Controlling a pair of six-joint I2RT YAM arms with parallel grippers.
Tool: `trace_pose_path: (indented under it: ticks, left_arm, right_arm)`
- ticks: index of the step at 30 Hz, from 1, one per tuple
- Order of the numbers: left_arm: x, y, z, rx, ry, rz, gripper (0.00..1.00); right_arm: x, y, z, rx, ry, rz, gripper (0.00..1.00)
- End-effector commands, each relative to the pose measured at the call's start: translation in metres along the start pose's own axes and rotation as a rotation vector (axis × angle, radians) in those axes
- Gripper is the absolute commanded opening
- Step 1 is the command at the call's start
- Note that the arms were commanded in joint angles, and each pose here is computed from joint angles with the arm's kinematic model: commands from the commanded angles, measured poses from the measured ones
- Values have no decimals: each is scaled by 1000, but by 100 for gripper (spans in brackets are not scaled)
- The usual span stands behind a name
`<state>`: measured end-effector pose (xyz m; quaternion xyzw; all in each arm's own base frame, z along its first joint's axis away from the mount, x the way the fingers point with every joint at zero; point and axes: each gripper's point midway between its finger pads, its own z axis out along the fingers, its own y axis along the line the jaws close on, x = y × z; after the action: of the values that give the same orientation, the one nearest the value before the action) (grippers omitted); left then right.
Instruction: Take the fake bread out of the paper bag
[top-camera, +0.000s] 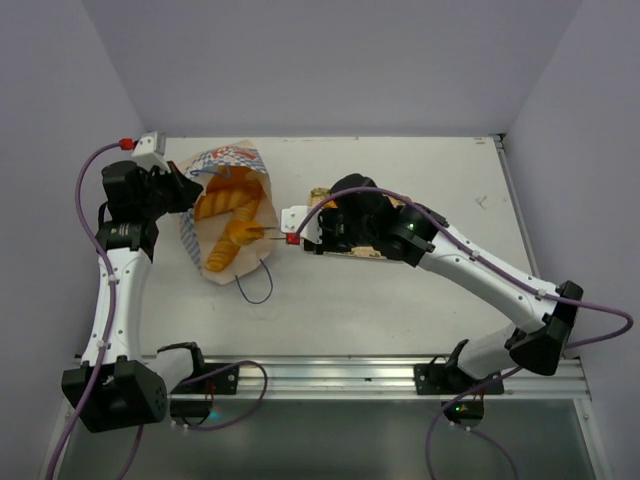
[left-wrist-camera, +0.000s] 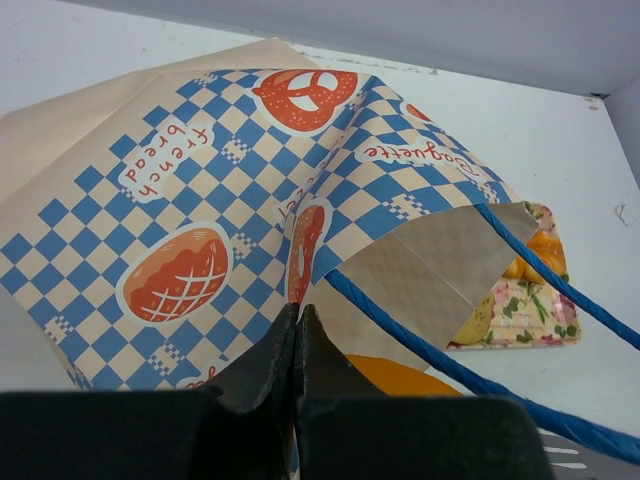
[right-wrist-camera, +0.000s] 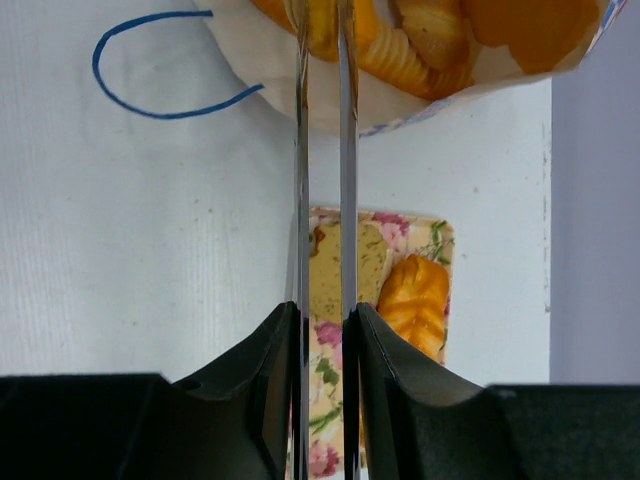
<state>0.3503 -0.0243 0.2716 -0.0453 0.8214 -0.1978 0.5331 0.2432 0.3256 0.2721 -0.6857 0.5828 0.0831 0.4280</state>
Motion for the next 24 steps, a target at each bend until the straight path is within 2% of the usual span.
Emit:
trace_pose_path:
  ticks: [1, 8, 13, 24]
  left_arm:
    - [-23, 1, -2, -21, -52, 11, 0]
    - [-26, 6, 4, -40, -51, 4, 0]
    - [-26, 10, 7, -58, -50, -1, 0]
    - [-34, 15, 8, -90, -53, 12, 0]
  right_arm:
    - [-10, 14, -34, -74, -109, 83, 0]
    - [7, 26, -78, -99, -133, 146, 0]
    - [13, 22, -105, -53, -163, 202, 0]
    - [64, 7, -127, 112, -60, 298, 0]
